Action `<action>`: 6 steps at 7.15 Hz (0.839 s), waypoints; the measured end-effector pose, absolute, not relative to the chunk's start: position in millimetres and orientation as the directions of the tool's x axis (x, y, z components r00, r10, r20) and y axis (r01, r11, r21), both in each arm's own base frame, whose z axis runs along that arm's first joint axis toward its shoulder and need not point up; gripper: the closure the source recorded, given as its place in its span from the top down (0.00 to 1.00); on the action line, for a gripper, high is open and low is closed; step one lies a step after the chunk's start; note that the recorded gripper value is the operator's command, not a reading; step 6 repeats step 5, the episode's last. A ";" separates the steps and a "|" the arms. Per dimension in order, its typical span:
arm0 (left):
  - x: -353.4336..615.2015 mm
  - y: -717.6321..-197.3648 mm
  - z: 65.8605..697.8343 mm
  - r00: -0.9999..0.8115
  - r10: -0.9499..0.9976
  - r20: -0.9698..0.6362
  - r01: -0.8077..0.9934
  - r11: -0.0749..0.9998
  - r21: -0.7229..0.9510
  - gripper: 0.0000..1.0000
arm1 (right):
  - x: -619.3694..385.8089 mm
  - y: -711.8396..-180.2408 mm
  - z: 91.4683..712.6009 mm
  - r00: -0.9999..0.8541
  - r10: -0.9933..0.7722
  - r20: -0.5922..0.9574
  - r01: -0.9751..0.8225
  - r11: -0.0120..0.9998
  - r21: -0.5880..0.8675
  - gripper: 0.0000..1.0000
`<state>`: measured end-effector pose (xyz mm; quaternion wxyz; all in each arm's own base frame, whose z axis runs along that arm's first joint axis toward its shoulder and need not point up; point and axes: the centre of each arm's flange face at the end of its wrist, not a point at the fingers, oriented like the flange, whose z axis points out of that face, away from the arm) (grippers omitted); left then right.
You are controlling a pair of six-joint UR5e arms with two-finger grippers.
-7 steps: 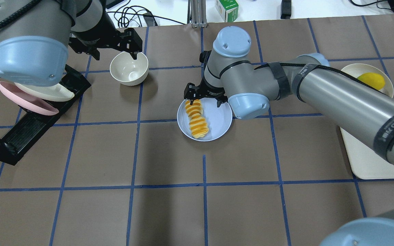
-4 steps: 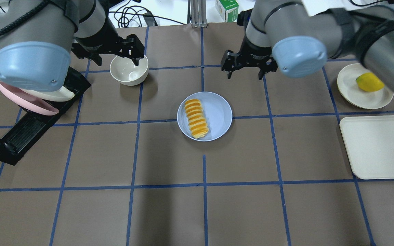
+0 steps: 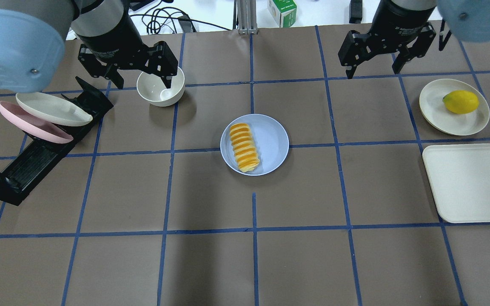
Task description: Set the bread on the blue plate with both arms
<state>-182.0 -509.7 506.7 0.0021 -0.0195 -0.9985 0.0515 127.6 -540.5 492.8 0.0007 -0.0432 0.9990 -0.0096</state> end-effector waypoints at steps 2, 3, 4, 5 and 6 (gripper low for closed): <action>-180.2 -506.2 511.0 -0.999 0.041 0.003 0.040 0.994 -0.101 1.00 | 127.2 -535.7 494.7 -0.997 -0.083 0.001 -0.083 0.997 -0.010 1.00; -180.2 -505.6 512.7 -0.999 0.042 0.003 0.041 0.994 -0.104 1.00 | 128.1 -538.5 491.1 -0.997 -0.080 0.000 -0.080 0.997 -0.004 1.00; -180.1 -505.4 513.7 -0.999 0.042 0.001 0.041 0.994 -0.105 1.00 | 132.1 -540.1 489.8 -0.996 -0.085 0.003 -0.086 0.996 -0.005 1.00; -180.1 -505.3 514.0 -0.999 0.042 0.003 0.041 0.993 -0.107 1.00 | 138.3 -541.2 490.9 -0.996 -0.094 0.004 -0.094 0.996 -0.011 1.00; -180.1 -505.3 514.0 -0.999 0.042 0.003 0.041 0.993 -0.107 1.00 | 138.3 -541.2 490.9 -0.996 -0.094 0.004 -0.094 0.996 -0.011 1.00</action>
